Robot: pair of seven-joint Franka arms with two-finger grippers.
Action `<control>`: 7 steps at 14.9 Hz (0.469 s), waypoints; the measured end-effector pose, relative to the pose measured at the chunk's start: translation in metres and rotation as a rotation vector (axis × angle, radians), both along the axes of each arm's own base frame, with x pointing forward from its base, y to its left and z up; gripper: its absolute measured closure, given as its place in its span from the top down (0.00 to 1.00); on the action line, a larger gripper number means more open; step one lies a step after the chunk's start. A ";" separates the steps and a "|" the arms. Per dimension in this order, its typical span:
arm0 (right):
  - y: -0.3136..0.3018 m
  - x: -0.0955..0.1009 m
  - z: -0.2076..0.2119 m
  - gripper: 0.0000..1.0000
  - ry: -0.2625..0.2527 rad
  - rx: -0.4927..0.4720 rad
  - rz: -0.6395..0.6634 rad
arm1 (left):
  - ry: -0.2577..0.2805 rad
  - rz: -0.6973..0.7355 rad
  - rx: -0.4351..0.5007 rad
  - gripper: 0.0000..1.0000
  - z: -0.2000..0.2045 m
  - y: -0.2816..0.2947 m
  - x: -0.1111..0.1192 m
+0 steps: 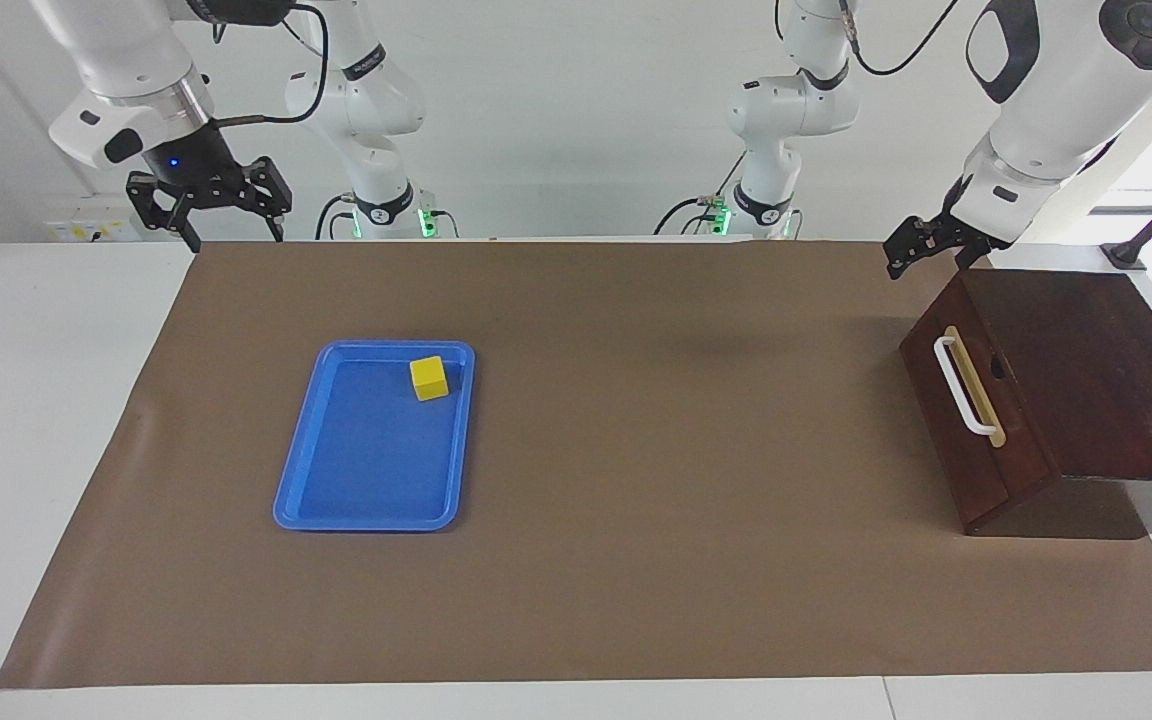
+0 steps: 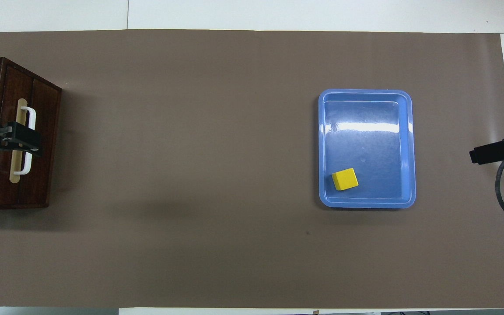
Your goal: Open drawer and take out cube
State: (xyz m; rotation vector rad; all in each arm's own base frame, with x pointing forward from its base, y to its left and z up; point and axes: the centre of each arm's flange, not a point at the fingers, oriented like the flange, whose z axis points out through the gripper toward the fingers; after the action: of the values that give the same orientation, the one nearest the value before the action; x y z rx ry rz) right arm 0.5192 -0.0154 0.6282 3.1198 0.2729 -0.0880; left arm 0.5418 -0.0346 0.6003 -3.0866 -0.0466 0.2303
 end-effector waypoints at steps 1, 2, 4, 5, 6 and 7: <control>-0.001 0.004 -0.009 1.00 0.021 0.002 -0.001 | -0.001 0.000 0.000 1.00 0.000 0.000 0.000; -0.001 0.008 -0.018 1.00 0.040 0.003 -0.001 | -0.003 0.000 0.000 1.00 0.000 0.001 0.001; -0.005 0.013 -0.030 1.00 0.070 0.005 -0.012 | -0.004 -0.001 -0.001 1.00 0.000 0.000 0.001; -0.009 0.014 -0.033 1.00 0.080 0.006 -0.020 | -0.004 -0.002 -0.002 1.00 0.000 0.000 0.001; -0.013 0.014 -0.037 1.00 0.096 0.008 -0.027 | -0.004 -0.002 -0.002 1.00 0.000 0.000 0.001; -0.016 0.015 -0.040 1.00 0.111 0.009 -0.034 | -0.004 -0.004 -0.002 1.00 0.000 -0.001 0.001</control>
State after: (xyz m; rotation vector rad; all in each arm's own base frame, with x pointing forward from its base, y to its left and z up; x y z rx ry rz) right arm 0.5342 -0.0319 0.5879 3.1341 0.2215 -0.2610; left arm 0.5425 -0.0354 0.6004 -3.0890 -0.0411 0.2239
